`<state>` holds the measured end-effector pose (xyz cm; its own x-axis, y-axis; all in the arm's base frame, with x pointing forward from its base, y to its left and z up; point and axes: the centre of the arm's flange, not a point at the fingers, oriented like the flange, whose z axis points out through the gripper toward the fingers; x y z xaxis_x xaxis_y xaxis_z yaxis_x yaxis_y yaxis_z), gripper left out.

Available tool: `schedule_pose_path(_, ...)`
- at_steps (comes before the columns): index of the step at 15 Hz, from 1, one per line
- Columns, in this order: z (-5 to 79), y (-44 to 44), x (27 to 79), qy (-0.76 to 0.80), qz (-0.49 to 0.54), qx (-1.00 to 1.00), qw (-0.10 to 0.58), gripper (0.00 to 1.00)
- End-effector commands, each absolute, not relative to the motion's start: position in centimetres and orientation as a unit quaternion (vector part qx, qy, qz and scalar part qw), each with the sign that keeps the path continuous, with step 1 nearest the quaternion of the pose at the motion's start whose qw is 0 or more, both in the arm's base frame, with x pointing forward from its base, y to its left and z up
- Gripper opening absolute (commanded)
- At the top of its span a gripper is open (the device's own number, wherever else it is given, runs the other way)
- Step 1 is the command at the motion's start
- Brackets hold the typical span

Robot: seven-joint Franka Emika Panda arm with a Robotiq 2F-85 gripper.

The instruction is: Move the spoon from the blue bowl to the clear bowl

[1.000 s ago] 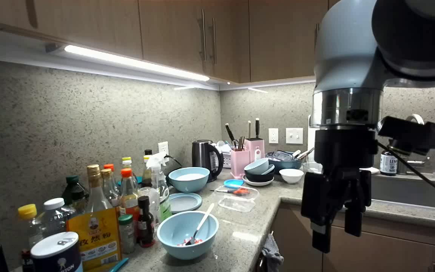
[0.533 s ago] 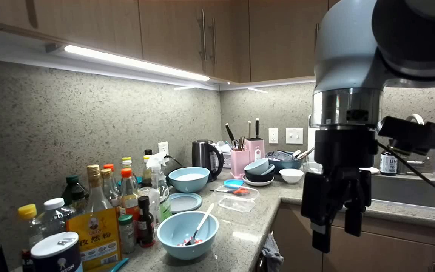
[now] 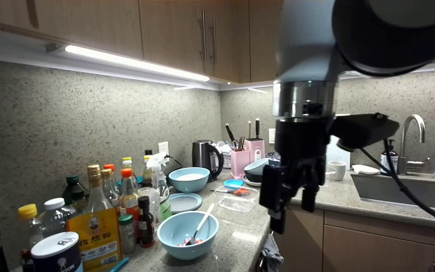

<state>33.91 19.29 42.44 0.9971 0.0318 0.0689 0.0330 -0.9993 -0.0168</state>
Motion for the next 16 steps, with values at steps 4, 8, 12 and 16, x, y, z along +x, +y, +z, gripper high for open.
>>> schedule_pose_path(4,44.1,23.8,44.2,-0.007,-0.086,-0.994,-0.063,1.00)
schedule_pose_path(8,43.6,22.4,42.3,-0.017,-0.074,-0.996,-0.048,1.00)
schedule_pose_path(12,43.5,22.1,43.5,-0.011,-0.074,-0.996,-0.044,1.00)
schedule_pose_path(16,42.5,18.5,48.7,0.034,-0.075,-0.995,-0.057,1.00)
